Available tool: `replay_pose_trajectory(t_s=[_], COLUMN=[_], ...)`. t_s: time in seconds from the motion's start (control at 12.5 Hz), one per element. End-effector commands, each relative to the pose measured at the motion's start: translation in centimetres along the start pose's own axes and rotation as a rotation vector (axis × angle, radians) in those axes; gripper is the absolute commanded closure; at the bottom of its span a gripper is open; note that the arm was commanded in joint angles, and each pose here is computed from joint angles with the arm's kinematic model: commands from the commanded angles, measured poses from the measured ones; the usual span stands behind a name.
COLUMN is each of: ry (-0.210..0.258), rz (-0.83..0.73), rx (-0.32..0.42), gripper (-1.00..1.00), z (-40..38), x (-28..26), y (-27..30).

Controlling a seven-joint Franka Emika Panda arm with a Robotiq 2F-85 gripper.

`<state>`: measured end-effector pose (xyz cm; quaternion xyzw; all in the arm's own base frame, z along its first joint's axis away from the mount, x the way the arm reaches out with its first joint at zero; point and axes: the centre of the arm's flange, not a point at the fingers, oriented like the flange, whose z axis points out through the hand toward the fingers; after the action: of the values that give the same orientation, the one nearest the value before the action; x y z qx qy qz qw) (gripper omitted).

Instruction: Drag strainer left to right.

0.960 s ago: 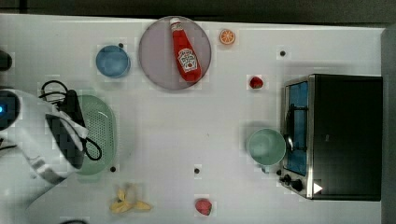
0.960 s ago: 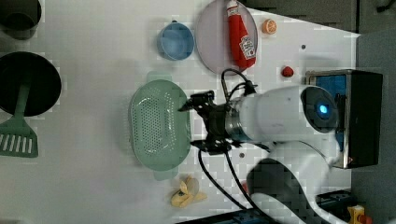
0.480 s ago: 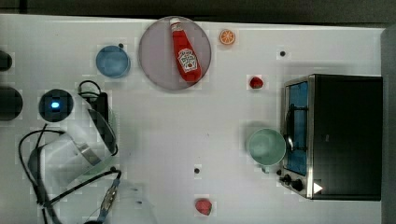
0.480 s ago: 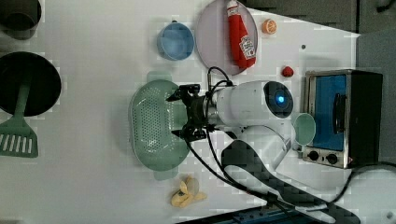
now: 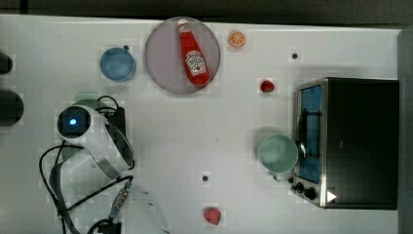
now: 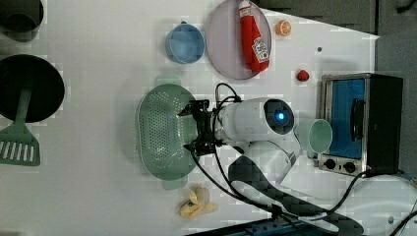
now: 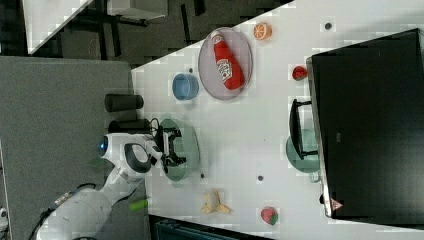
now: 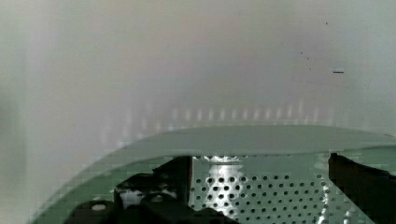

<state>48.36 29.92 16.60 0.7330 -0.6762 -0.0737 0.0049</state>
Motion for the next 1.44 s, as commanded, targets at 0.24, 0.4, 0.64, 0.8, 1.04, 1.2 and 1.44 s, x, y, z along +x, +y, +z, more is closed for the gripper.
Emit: replay_pose_trajectory(t_s=[0.24, 0.4, 0.64, 0.8, 1.04, 1.2, 1.44], ry=[0.006, 0.026, 0.047, 0.06, 0.079, 0.088, 0.098], rz=[0.071, 0.088, 0.12, 0.104, 0.09, 0.089, 0.103], rx=[0.037, 0.033, 0.036, 0.034, 0.031, 0.029, 0.024], gripper=[-1.0, -1.0, -1.0, -1.0, -1.0, -1.0, -1.0], z=[0.4, 0.9, 0.5, 0.0, -0.5, -0.8, -0.9], x=[3.1, 4.8, 7.5, 9.3, 12.9, 15.3, 19.0], y=[-0.5, -0.5, -0.4, 0.2, 0.9, 0.9, 0.8])
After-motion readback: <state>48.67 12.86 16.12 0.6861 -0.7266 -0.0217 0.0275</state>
